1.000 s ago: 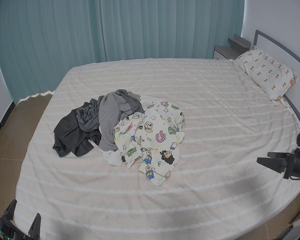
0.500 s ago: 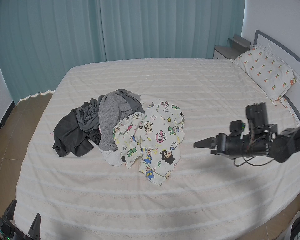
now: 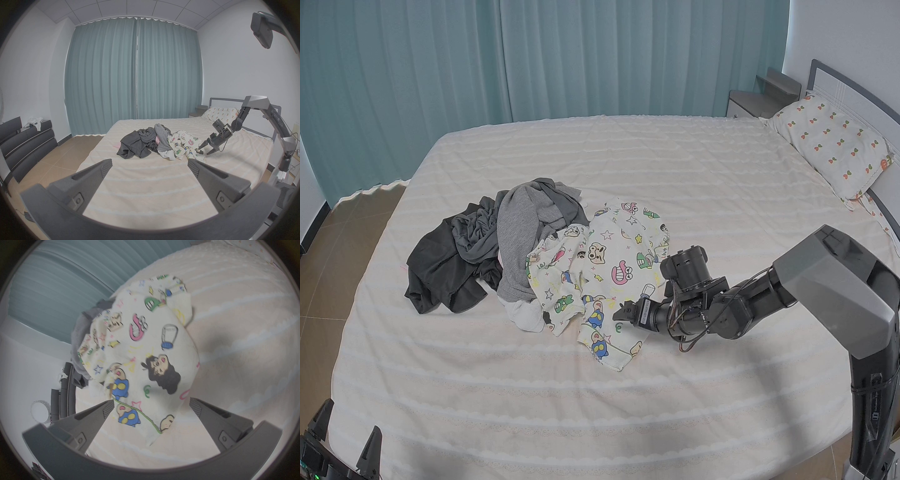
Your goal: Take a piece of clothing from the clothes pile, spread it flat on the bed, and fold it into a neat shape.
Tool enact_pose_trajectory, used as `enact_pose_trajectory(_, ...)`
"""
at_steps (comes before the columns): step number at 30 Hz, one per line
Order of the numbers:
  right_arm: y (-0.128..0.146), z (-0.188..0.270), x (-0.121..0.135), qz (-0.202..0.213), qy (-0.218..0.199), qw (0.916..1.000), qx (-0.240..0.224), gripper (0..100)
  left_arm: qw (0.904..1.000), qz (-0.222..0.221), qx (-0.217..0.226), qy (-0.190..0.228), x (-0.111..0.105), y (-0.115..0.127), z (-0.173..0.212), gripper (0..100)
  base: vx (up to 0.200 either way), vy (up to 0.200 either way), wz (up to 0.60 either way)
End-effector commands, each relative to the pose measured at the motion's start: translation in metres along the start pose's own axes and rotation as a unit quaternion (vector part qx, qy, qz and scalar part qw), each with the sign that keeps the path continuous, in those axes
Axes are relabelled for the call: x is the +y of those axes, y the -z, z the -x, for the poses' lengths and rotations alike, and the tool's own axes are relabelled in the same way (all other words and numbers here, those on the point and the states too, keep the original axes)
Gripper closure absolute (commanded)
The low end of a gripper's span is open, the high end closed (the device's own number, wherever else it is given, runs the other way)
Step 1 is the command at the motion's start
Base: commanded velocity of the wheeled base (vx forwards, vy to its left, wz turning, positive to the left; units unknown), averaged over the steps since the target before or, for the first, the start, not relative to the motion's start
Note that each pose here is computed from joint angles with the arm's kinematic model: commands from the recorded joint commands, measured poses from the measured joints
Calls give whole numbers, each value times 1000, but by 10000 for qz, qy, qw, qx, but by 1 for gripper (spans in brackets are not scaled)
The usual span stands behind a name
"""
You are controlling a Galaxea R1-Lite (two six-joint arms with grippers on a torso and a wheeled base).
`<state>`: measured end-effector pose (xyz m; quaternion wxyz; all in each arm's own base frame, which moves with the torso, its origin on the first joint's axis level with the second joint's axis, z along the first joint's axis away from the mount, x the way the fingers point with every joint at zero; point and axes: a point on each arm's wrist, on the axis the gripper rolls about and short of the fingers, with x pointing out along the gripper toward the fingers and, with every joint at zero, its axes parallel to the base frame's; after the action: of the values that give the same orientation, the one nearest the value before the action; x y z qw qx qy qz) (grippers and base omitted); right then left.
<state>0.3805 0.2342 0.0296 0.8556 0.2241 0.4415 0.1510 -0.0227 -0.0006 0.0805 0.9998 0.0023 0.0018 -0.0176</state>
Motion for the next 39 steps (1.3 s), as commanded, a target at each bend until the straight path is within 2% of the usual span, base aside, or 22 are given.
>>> enact_pose_trajectory(1, 5, -8, -1, 14, 40, 10000, 76, 0, 10000, 0, -10, 1, 0, 5, 0, 0, 0, 0, 0)
enact_pose_trajectory(8, 6, -19, 12, -35, -119, 9999, 13, 0, 10000, 0, -10, 1, 0, 5, 0, 0, 0, 0, 0)
enact_pose_trajectory(14, 7, -34, 22, 50, -75, 9998, -164, 0, 10000, 0, -10, 1, 0, 5, 0, 0, 0, 0, 0)
enact_pose_trajectory(21, 11, -45, 34, 102, -9, 9999, 30, 0, 10000, 0, -10, 1, 0, 5, 0, 0, 0, 0, 0)
enact_pose_trajectory(22, 11, -47, 34, 101, 13, 9999, 30, 100, 10000, 0, -10, 1, 0, 5, 0, 0, 0, 0, 0)
enact_pose_trajectory(32, 12, -41, 44, 139, -15, 9999, -67, 100, 10000, 0, -10, 1, 0, 5, 0, 0, 0, 0, 0)
enact_pose_trajectory(39, 7, 10, 49, -99, -123, 9999, -59, 100, 10000, 0, -10, 1, 0, 5, 0, 0, 0, 0, 0)
